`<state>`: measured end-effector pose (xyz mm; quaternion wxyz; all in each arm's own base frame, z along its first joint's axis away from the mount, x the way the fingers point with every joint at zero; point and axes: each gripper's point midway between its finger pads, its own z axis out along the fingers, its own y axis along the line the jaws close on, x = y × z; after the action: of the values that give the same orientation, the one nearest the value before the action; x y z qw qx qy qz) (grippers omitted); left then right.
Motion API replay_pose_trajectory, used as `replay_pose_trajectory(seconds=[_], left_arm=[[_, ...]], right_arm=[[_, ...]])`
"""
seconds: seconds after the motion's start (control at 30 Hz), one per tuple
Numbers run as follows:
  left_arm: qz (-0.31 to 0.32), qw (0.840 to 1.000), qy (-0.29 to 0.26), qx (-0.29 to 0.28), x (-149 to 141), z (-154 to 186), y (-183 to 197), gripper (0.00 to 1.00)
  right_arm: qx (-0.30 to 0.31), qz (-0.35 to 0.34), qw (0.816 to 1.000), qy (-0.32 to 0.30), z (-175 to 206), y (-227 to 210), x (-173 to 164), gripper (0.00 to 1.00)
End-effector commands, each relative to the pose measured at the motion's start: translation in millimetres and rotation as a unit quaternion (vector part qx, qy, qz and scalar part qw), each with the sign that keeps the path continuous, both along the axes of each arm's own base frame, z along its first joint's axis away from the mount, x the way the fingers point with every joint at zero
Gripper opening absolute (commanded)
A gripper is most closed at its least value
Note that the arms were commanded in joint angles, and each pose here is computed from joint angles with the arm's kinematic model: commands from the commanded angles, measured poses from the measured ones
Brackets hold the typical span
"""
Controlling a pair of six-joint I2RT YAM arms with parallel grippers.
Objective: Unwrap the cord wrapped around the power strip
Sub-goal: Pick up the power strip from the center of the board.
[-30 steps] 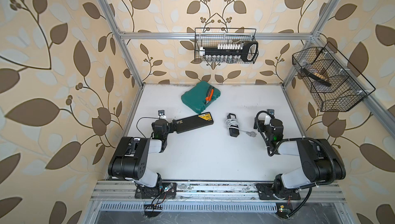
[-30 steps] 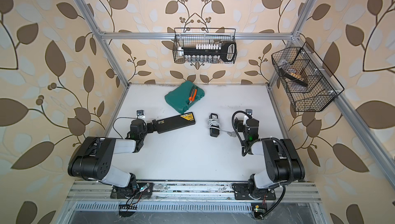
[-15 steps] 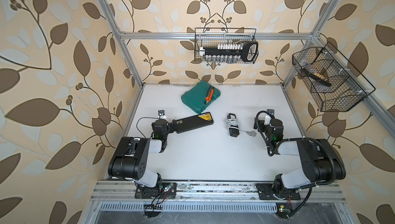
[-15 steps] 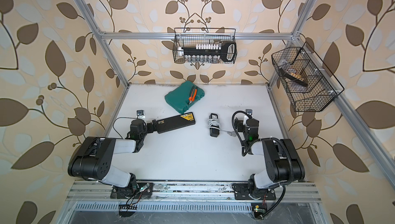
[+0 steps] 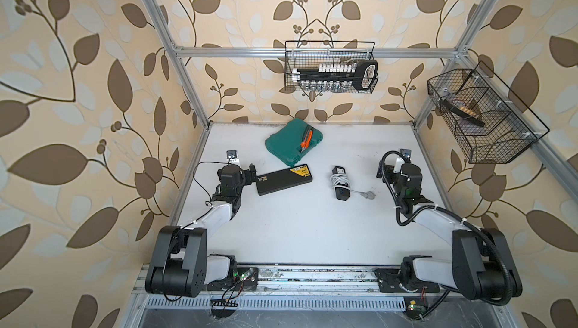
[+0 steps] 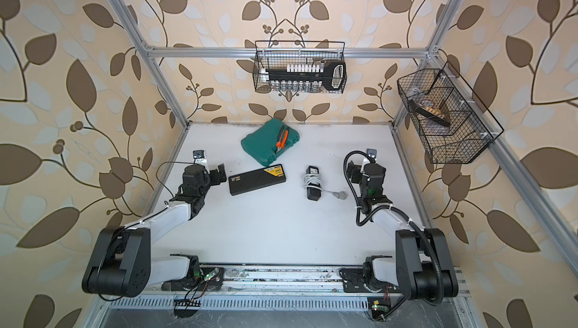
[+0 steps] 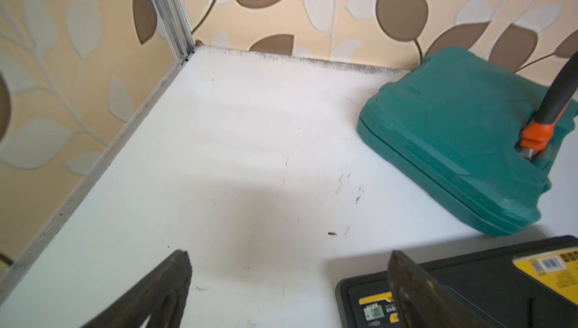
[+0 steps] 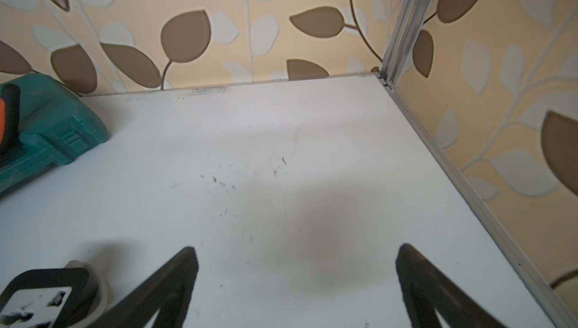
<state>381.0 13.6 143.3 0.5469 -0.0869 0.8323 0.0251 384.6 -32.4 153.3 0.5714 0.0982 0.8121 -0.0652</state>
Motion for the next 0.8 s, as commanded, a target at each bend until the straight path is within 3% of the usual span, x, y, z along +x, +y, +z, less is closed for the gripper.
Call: replay_pose_trajectory(seconds=[0.0, 0.13, 0.23, 0.27, 0.37, 0.5, 0.77], left_arm=[[0.039, 0.999, -0.008, 0.0, -6, 24, 15, 0.99], [0.122, 0.992, -0.013, -0.035, -17, 52, 35, 0.99], [0.238, 0.968, 0.001, -0.077, -39, 65, 62, 0.99], [0.241, 0.967, 0.01, -0.081, -41, 66, 61, 0.99], [0.168, 0.98, 0.041, -0.099, -34, 69, 37, 0.99], [0.13, 0.978, 0.069, -0.15, -33, 67, 16, 0.99], [0.063, 0.955, 0.101, -0.27, -43, 50, -28, 0.99]], right_arm=[[0.013, -0.013, 0.999, 0.029, -5, -2, -12, 0.99], [0.069, -0.055, 0.995, 0.046, 2, -11, -17, 1.0], [0.138, -0.087, 0.983, 0.089, -3, -16, -21, 0.99], [0.158, -0.075, 0.98, 0.1, -2, -12, -18, 0.99], [0.201, -0.035, 0.97, 0.132, 1, 7, -11, 0.99], [0.248, 0.01, 0.954, 0.166, 10, 31, -7, 0.99], [0.298, 0.101, 0.917, 0.246, 16, 80, -38, 0.99]])
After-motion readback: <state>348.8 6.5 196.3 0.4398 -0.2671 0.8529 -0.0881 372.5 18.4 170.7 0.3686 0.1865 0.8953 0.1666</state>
